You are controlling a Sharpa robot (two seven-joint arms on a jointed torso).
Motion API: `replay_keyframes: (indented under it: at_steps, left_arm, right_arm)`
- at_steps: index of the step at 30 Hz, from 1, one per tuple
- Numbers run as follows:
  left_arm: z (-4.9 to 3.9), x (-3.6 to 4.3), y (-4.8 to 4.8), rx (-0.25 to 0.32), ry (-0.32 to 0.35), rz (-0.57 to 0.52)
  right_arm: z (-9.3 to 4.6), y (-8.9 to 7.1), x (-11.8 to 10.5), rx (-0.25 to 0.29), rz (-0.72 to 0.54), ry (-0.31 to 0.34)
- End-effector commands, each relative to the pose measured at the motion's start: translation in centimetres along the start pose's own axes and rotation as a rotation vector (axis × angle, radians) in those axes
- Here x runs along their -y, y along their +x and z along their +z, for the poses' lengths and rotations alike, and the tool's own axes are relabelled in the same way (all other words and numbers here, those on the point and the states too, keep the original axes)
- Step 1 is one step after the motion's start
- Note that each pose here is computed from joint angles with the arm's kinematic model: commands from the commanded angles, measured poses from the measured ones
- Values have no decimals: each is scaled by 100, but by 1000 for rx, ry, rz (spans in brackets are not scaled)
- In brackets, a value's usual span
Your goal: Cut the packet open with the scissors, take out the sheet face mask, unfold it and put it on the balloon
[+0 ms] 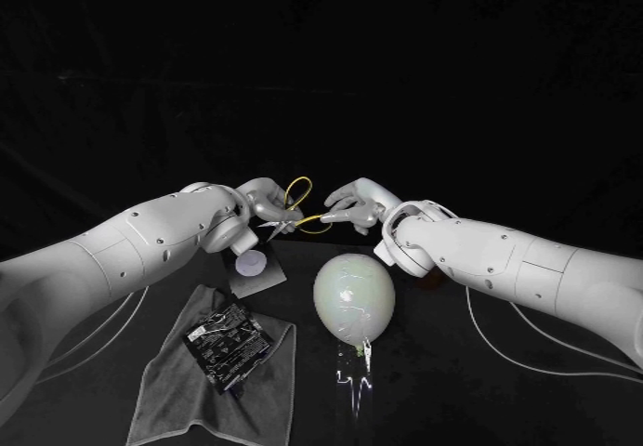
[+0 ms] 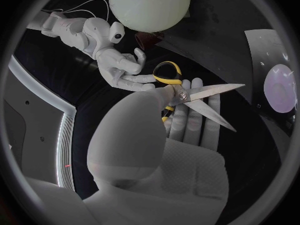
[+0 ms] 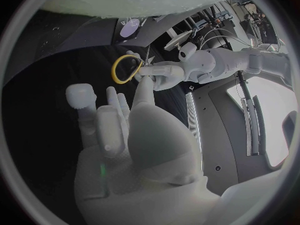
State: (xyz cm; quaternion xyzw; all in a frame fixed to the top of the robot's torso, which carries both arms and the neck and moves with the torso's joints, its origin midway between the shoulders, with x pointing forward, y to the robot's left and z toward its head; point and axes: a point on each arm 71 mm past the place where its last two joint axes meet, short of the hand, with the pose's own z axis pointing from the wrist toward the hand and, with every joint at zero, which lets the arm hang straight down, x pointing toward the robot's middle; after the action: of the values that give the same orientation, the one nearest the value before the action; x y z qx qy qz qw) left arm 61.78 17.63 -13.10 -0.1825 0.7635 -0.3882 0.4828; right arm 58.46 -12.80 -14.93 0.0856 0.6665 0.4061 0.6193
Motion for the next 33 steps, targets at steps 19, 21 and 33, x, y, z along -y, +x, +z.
replay_keyframes:
  at_steps: [19, 21, 33]
  left_arm:
    - [-7, 54, 11, 33, 50, -48]
    - [-8, 52, 7, 35, 51, -50]
    - [-7, 80, 38, 21, 65, -55]
  right_arm:
    - [49, 140, 40, -58, -17, 44]
    - [48, 150, 41, -64, -26, 44]
    - [35, 100, 90, 30, 179, 107]
